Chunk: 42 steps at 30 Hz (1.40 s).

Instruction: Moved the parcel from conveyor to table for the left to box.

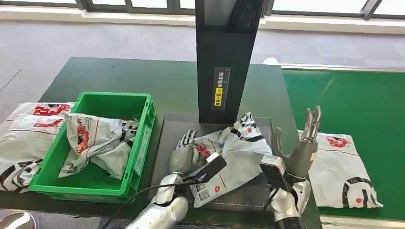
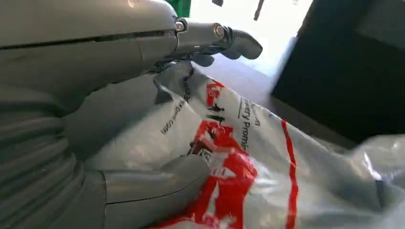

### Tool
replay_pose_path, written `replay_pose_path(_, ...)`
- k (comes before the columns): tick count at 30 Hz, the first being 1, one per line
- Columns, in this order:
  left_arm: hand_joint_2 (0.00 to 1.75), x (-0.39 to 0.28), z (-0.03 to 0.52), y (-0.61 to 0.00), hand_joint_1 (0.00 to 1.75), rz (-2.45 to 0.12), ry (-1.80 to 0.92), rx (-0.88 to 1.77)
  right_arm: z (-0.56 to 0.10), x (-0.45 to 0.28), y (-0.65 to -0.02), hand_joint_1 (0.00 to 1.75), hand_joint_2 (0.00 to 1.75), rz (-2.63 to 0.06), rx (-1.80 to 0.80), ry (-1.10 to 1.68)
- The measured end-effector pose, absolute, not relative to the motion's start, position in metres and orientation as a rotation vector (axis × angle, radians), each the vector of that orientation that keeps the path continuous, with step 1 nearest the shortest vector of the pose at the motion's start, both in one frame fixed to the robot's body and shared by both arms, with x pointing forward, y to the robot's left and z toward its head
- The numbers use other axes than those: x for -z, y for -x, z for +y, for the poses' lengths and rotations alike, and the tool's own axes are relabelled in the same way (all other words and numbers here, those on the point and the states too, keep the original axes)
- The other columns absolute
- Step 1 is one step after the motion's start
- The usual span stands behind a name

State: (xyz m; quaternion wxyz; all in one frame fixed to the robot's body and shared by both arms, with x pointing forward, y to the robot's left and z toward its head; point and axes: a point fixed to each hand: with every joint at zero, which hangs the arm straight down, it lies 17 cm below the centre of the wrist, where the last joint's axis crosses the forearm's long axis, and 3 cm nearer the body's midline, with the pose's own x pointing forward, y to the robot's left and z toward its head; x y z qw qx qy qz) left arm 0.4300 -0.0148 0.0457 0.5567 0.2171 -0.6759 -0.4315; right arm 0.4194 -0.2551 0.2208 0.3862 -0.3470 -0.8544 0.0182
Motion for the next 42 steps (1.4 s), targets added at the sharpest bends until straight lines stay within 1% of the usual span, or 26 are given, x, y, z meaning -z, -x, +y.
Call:
replay_pose_path(4,1.75,-0.04,-0.029,-0.428,0.0,-1.581,-0.534,1.106,-0.255,-0.216,-0.422,0.0,1.75,-2.162,-0.054,0.877)
replay_pose_path(5,1.75,-0.039,-0.031,-0.428,0.51,-1.573,-0.542,1.124,-0.254,-0.215,-0.423,0.0,1.75,-2.159,-0.055,0.875)
replay_pose_path(6,1.75,-0.037,-0.032,-0.427,1.75,-1.566,-0.551,1.142,-0.254,-0.214,-0.423,0.0,1.75,-2.157,-0.057,0.875)
replay_pose_path(11,1.75,-0.025,-0.032,-0.429,1.75,-1.485,-0.65,1.259,-0.257,-0.213,-0.426,0.0,1.75,-2.146,-0.052,0.88)
replay_pose_path(13,1.75,-0.021,-0.02,-0.434,1.75,-1.407,-0.799,1.327,-0.256,-0.212,-0.427,0.0,1.75,-2.146,-0.055,0.872)
replay_pose_path(15,1.75,-0.02,-0.012,-0.437,1.75,-1.369,-0.889,1.362,-0.257,-0.211,-0.427,0.0,1.75,-2.142,-0.052,0.871)
replay_pose_path(20,1.75,-0.02,-0.008,-0.44,1.75,-1.354,-0.925,1.389,-0.257,-0.21,-0.428,0.0,1.75,-2.139,-0.053,0.87)
replay_pose_path(29,1.75,-0.027,-0.012,-0.442,1.75,-1.399,-0.963,1.426,-0.26,-0.208,-0.427,0.0,1.75,-2.132,-0.049,0.874)
replay_pose_path(32,1.75,-0.037,-0.012,-0.443,1.75,-1.457,-0.986,1.393,-0.26,-0.207,-0.426,0.0,1.75,-2.129,-0.052,0.874)
replay_pose_path(36,1.75,-0.069,-0.012,-0.442,1.75,-1.625,-0.983,1.232,-0.261,-0.201,-0.423,0.0,1.75,-2.114,-0.055,0.88)
replay_pose_path(38,1.75,-0.09,0.001,-0.451,1.75,-1.675,-1.006,1.149,-0.262,-0.2,-0.422,0.0,1.75,-2.11,-0.055,0.882)
replay_pose_path(42,1.75,-0.108,0.026,-0.461,1.75,-1.683,-1.04,1.033,-0.262,-0.199,-0.421,0.0,1.75,-2.107,-0.052,0.883)
